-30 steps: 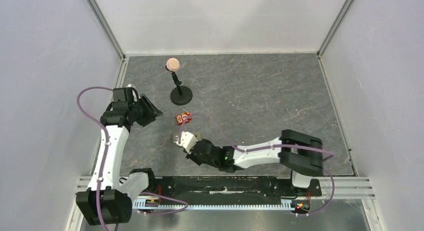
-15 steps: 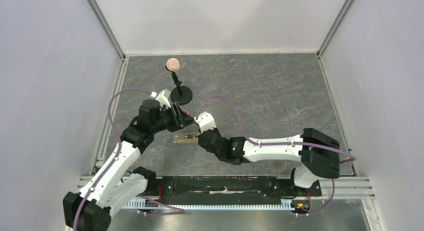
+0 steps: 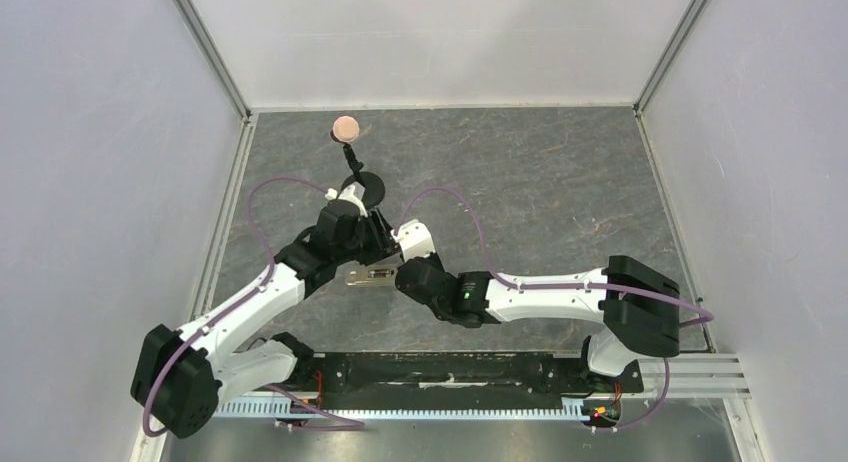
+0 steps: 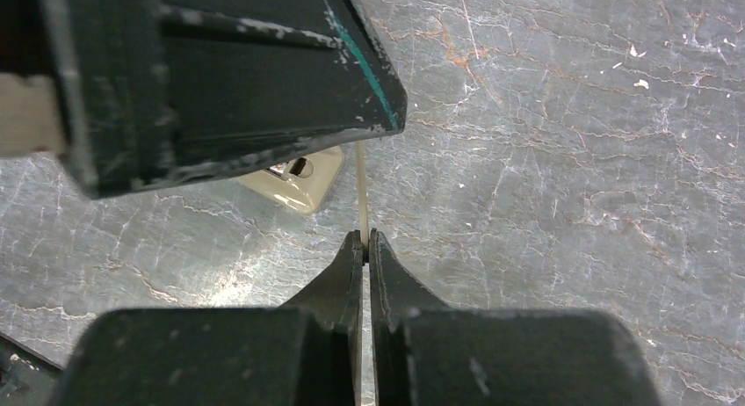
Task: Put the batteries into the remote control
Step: Pick up the battery cover at the center of the board.
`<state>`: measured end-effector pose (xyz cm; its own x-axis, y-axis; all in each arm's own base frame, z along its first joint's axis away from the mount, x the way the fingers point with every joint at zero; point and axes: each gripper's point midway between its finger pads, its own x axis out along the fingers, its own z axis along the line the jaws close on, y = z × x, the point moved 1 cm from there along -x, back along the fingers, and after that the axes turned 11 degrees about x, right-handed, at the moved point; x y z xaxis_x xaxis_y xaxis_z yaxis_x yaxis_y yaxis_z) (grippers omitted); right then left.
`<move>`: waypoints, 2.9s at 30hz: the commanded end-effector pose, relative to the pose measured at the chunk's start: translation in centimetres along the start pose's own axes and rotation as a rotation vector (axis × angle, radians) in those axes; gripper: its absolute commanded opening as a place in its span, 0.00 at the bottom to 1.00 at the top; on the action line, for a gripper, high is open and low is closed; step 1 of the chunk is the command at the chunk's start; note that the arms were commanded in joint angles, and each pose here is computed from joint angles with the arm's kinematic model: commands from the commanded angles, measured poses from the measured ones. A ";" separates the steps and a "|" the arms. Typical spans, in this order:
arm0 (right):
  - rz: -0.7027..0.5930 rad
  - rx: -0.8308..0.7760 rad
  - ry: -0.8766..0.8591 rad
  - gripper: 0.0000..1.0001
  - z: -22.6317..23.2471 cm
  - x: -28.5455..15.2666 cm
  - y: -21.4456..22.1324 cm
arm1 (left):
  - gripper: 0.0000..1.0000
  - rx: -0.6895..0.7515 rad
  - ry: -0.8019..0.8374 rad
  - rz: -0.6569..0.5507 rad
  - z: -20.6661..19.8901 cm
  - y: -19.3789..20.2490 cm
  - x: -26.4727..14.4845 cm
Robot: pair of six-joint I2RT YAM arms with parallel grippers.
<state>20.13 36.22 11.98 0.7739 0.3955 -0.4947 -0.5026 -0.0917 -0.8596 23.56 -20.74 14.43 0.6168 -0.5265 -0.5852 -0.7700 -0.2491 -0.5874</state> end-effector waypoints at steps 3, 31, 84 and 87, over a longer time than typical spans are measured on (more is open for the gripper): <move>-0.066 0.045 -0.005 0.00 1.2 0.3 -2.6 | 0.52 -0.060 -0.036 -0.035 -0.9 -1.4 1.0; -0.079 0.063 -0.034 0.06 2.3 0.4 -3.4 | 0.02 -0.055 -0.105 0.045 -0.4 0.3 2.1; 0.116 0.021 -1.180 0.34 3.9 -17.4 -9.0 | 0.02 0.853 1.116 0.279 -11.7 6.6 -15.1; 0.123 0.050 -1.150 0.31 3.8 -16.9 -9.0 | 0.02 0.851 1.117 0.293 -11.6 6.7 -15.1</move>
<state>9.62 33.35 26.22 -0.0929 0.9771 -0.1915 -0.6014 -0.2083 -0.7713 8.01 -24.20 24.86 -0.2443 -0.9355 -0.2552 -0.3241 0.3268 -0.8878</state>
